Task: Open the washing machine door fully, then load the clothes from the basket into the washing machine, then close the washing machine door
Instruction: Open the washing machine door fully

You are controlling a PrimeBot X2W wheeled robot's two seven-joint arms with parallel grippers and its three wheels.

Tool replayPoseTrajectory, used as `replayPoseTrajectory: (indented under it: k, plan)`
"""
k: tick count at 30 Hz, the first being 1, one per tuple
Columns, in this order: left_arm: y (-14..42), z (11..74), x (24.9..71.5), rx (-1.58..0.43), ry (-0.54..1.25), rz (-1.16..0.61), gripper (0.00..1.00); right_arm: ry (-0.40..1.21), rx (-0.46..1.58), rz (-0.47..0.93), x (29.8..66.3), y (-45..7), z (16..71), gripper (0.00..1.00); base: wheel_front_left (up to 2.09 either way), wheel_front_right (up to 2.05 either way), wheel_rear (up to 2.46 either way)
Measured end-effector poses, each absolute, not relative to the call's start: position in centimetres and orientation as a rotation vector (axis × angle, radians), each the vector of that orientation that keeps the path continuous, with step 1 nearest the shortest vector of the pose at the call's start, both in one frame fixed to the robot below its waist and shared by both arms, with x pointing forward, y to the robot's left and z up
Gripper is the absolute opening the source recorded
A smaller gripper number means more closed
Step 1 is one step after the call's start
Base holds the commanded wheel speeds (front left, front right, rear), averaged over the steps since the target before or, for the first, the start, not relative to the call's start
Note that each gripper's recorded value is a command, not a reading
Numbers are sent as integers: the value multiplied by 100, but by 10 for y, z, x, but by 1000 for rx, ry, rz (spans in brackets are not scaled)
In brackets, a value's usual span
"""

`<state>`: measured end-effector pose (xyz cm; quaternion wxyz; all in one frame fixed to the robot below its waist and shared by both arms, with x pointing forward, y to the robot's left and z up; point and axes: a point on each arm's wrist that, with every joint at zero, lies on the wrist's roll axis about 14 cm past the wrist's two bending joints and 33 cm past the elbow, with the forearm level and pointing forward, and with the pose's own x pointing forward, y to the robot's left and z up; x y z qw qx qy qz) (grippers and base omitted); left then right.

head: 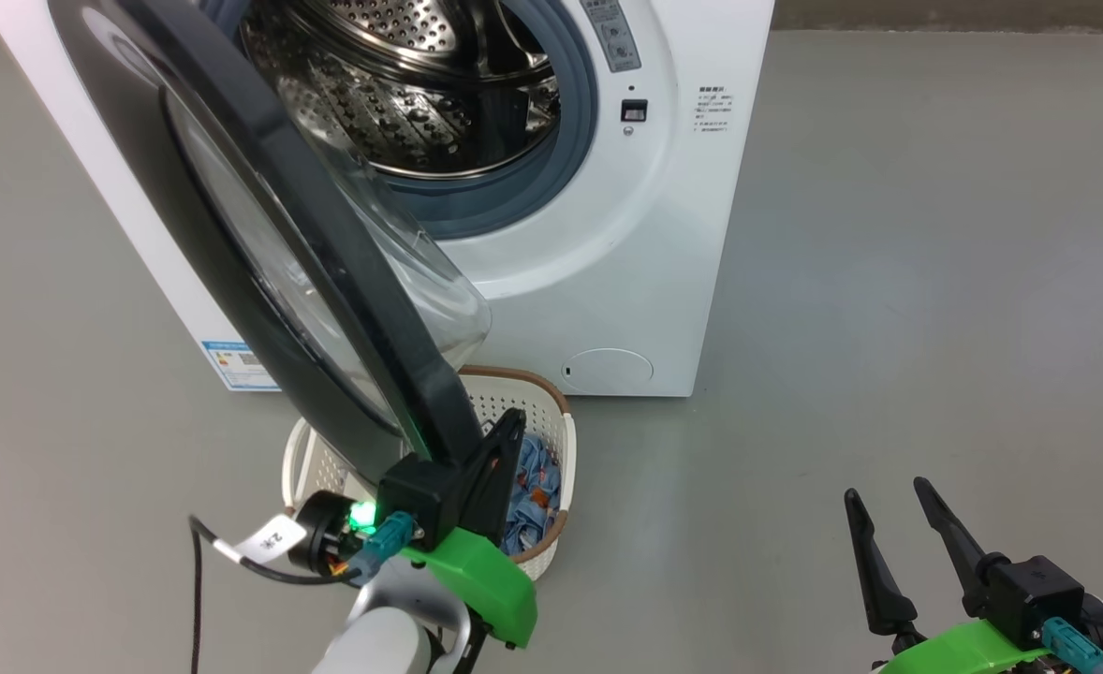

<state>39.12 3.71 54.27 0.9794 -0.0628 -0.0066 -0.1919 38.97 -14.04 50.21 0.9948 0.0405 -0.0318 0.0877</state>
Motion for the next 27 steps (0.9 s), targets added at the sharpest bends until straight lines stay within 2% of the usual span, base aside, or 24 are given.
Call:
replayPoseTrajectory:
  k: [12,27]
  plan:
    - [43,545,393,-155,-17,-347,0,-48,86,181,393,-138,496,100,0,0,0]
    - [78,538,375,-171,-1,-226,0,-59,98,204,402,-129,500,100,0,0,0]
